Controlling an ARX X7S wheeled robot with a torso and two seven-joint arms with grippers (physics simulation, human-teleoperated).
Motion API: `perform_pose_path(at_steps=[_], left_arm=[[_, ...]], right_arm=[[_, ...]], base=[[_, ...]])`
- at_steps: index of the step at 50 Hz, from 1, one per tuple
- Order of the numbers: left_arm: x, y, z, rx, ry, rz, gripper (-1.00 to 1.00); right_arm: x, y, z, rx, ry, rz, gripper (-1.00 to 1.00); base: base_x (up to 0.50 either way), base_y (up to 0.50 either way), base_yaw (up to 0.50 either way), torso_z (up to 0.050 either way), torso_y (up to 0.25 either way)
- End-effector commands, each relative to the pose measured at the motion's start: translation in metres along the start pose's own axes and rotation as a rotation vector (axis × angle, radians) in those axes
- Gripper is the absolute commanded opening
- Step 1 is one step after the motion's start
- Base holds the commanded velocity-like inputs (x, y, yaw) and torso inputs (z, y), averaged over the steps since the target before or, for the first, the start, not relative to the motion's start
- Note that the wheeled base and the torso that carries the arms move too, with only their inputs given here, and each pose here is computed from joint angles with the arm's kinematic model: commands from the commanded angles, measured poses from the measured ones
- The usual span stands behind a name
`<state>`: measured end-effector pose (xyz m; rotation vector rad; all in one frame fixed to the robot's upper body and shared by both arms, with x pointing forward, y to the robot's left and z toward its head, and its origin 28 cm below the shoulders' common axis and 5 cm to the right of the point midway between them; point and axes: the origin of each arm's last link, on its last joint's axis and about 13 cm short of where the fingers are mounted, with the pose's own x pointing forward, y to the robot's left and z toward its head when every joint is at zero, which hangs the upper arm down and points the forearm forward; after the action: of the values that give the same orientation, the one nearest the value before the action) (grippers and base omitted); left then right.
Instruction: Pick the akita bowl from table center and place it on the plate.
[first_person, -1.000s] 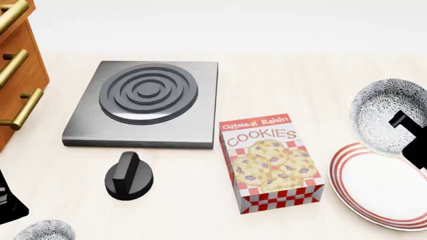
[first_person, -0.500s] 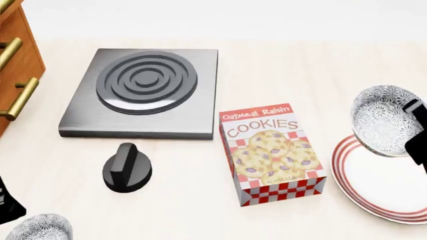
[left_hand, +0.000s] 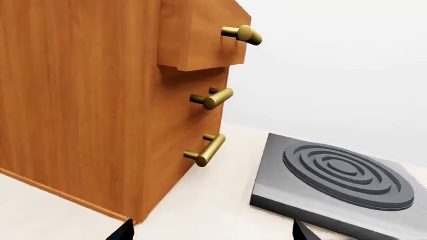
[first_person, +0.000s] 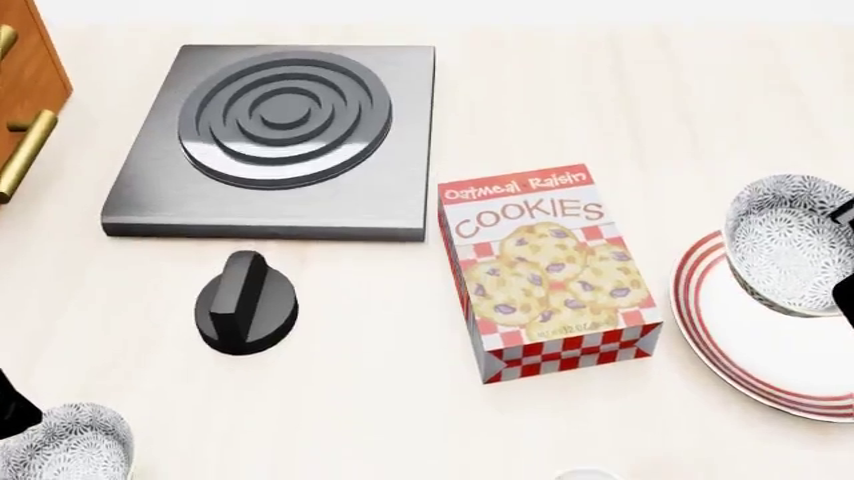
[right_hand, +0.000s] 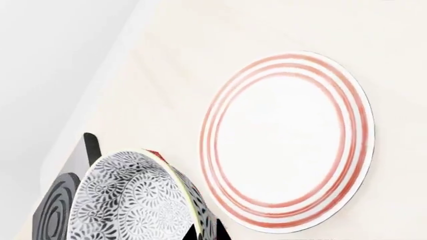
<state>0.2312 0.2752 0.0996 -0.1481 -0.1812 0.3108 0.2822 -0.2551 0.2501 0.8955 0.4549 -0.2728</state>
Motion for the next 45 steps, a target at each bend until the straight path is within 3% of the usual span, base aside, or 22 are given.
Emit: perform_pose_path(at_steps=[1,20,27,29,45], left_arm=[[0.001,0.001,0.000,-0.009,0.009,0.009,1.00],[0.000,0.001,0.002,-0.021,0.000,0.005,1.00],[-0.002,0.002,0.002,0.047,-0.056,-0.004,1.00],[-0.003,0.002,0.002,0.013,-0.035,-0.005,1.00],[-0.002,0.001,0.001,0.005,-0.008,-0.004,1.00]], right_arm=[[-0.001,-0.005,0.006,0.037,-0.024,0.012,-1.00],[-0.003,-0.006,0.014,0.055,-0.067,0.009,-1.00],[-0.003,-0.005,0.016,0.058,-0.074,0.009,-1.00],[-0.002,-0.005,0.015,0.057,-0.073,0.009,-1.00],[0.013,-0.010,0.018,0.075,-0.072,-0.005,-1.00]], base=[[0.00,0.00,0.00,0.000,0.000],[0.00,0.00,0.00,0.003,-0.051],[0.00,0.00,0.00,0.004,-0.131],[0.00,0.00,0.00,0.006,-0.250],[0.00,0.00,0.00,0.002,-0.012]])
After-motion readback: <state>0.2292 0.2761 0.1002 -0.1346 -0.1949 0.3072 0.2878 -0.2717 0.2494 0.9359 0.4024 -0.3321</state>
